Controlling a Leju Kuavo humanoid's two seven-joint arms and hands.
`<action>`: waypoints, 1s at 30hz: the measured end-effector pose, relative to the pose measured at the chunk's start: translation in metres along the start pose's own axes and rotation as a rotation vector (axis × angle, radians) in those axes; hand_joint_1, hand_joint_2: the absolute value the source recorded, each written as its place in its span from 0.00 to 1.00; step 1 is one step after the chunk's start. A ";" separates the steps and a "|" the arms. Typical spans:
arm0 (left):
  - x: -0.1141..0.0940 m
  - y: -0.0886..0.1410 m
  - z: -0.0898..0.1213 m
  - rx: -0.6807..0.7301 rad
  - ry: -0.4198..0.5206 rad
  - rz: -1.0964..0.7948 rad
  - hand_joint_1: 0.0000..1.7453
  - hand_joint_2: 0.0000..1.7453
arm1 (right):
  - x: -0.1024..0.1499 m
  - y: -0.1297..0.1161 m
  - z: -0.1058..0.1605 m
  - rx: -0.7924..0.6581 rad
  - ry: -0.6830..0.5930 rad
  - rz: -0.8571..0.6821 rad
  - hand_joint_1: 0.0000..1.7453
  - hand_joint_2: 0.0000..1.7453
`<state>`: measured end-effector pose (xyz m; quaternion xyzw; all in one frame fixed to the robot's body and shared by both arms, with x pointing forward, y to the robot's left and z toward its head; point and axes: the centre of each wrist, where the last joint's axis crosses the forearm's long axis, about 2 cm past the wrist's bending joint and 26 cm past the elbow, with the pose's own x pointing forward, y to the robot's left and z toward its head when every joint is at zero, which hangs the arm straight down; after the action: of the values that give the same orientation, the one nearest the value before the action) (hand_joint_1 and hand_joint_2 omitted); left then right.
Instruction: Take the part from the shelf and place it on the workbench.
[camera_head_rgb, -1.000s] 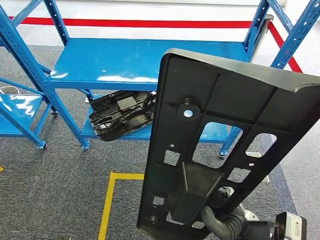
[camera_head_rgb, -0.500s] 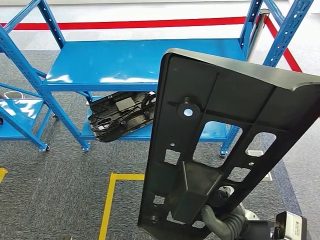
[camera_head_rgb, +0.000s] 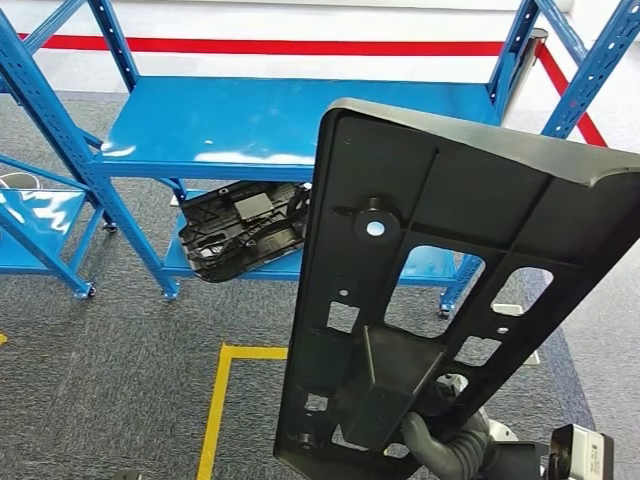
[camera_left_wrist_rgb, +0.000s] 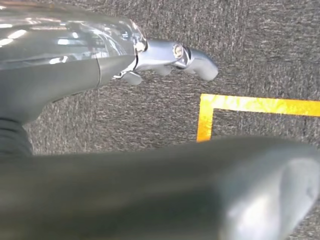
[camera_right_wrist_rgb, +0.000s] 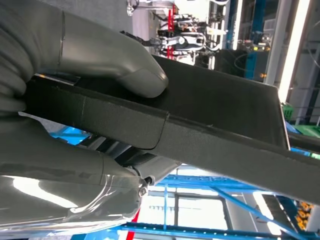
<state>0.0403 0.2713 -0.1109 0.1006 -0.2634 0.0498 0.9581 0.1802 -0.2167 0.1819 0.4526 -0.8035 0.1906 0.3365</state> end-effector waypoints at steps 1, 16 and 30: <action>0.000 0.000 0.000 0.000 0.000 0.000 0.00 1.00 | 0.000 0.000 0.000 0.000 0.001 0.000 1.00 1.00; 0.000 -0.001 0.000 -0.001 0.001 0.001 0.00 1.00 | 0.000 0.000 0.000 -0.001 0.001 -0.001 1.00 1.00; 0.000 0.000 0.000 0.000 0.000 0.000 0.00 1.00 | 0.000 0.000 0.000 0.001 -0.001 0.001 1.00 1.00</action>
<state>0.0406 0.2711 -0.1109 0.1004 -0.2637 0.0499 0.9581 0.1804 -0.2167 0.1823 0.4525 -0.8038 0.1909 0.3357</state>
